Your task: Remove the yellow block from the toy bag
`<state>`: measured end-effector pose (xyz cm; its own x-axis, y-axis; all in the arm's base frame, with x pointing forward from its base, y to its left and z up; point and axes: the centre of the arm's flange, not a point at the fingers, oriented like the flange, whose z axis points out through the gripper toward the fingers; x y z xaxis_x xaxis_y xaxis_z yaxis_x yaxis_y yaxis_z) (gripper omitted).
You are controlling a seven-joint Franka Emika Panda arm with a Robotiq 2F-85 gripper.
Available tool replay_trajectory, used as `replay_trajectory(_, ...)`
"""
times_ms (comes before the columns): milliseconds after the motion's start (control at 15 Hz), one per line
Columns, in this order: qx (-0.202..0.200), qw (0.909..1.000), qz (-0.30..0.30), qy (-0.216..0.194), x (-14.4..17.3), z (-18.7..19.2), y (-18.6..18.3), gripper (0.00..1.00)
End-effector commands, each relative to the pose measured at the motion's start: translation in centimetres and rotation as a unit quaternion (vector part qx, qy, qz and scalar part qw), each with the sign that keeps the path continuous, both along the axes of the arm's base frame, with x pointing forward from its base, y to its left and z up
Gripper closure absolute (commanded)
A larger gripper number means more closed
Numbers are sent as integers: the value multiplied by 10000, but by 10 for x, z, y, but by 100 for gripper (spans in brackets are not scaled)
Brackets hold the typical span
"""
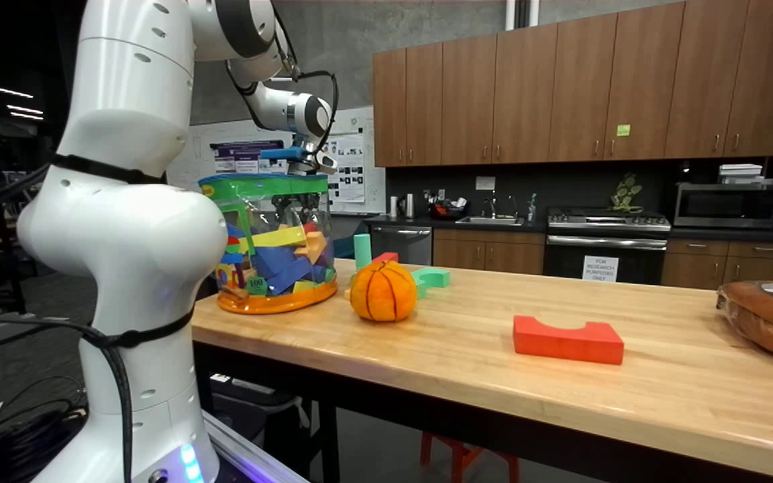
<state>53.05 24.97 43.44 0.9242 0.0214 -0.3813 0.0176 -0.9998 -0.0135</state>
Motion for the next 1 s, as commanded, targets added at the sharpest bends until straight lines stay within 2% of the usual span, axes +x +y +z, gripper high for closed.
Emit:
replay_trajectory(0, 142, 9998, 143, 33, -5, 0, -3, 0)
replay_trajectory(200, 191, 9995, 220, -105, -10, 6, -2, 0)
replay_trajectory(400, 213, 9995, 242, -7, -14, 3, -1, 0)
replay_trajectory(600, 344, 9980, 260, -457, -7, 7, 2, 0)
replay_trajectory(667, 228, 9994, 199, -194, 1, 3, 5, 0)
replay_trajectory(933, 290, 9987, 202, -356, 3, 6, 6, 0)
